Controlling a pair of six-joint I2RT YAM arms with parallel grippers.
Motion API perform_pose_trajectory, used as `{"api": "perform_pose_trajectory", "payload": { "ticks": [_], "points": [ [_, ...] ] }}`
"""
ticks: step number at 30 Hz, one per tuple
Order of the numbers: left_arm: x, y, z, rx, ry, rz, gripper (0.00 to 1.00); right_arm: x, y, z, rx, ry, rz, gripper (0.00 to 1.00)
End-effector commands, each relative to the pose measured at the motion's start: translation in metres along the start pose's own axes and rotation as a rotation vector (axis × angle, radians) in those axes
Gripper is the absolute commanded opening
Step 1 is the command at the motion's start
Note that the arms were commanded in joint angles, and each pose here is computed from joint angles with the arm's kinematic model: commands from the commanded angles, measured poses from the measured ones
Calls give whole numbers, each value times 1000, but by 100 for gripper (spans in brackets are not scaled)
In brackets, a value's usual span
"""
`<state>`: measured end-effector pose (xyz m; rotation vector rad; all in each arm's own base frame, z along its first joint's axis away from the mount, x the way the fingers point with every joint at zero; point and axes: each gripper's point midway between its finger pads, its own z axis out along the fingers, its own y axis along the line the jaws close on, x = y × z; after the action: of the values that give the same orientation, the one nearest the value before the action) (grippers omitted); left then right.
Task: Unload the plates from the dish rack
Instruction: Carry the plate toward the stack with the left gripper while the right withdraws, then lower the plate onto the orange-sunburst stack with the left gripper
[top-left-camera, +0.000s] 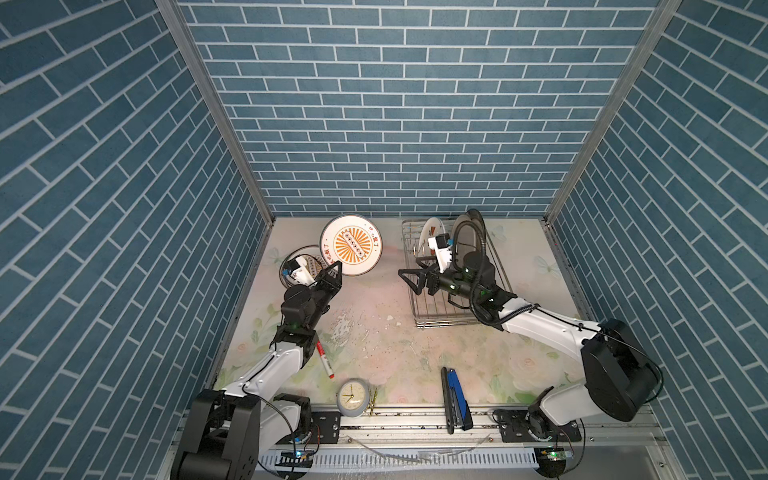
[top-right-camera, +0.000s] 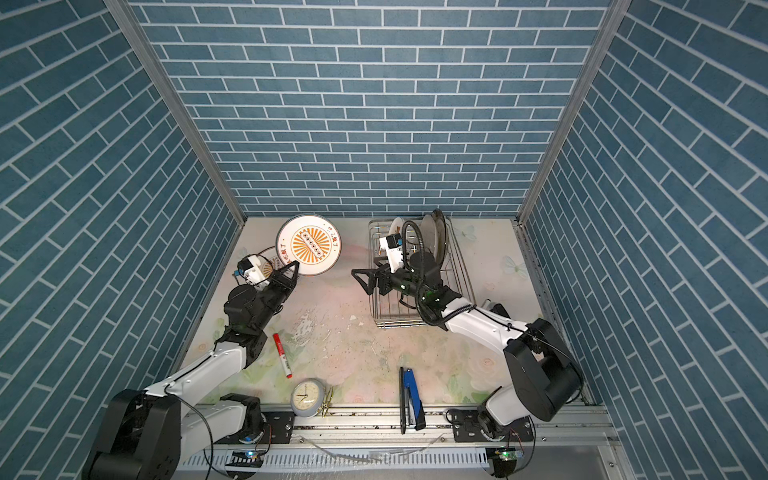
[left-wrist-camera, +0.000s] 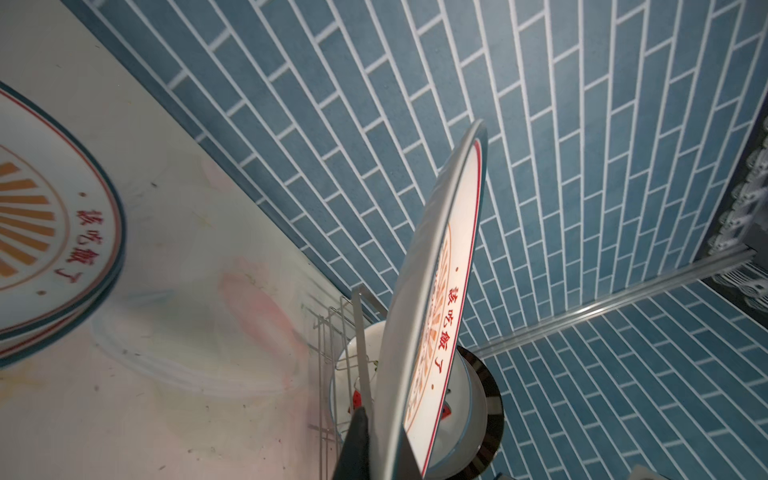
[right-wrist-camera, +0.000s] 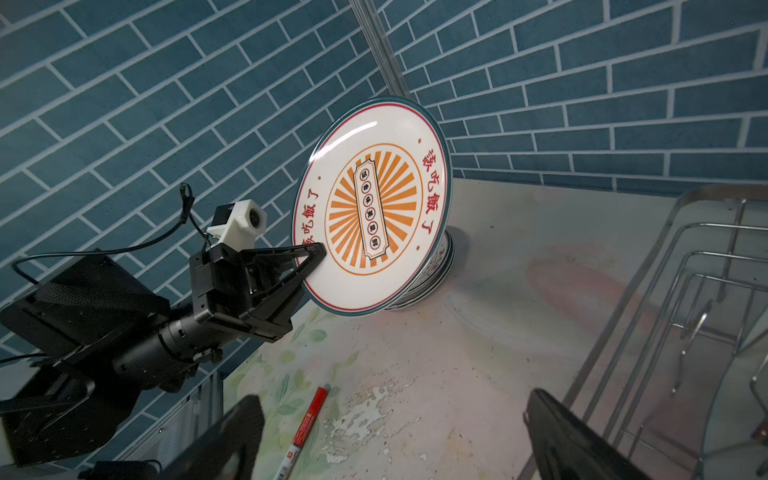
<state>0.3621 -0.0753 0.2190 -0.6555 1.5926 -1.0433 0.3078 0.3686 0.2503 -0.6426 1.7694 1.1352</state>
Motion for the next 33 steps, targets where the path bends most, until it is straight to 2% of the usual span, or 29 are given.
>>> {"api": "perform_pose_trajectory", "payload": {
  "ticks": [1, 4, 10, 16, 24, 33],
  "points": [
    [-25, 10, 4, -38, -56, -53, 0, 15, -5, 28, 75, 121, -134, 99],
    [-37, 36, 10, -107, -73, -95, 0, 22, -4, 53, 95, 144, -195, 99],
    [-57, 79, 21, -218, -118, -142, 0, 35, -12, 96, 89, 199, -191, 99],
    [-71, 107, 17, -324, -175, -167, 0, 53, -11, 125, 50, 252, -190, 99],
    [-71, 149, 12, -463, -190, -229, 0, 64, -16, 143, 47, 276, -190, 99],
    [-73, 167, 18, -516, -186, -249, 0, 76, -14, 148, 37, 298, -193, 99]
  ]
}}
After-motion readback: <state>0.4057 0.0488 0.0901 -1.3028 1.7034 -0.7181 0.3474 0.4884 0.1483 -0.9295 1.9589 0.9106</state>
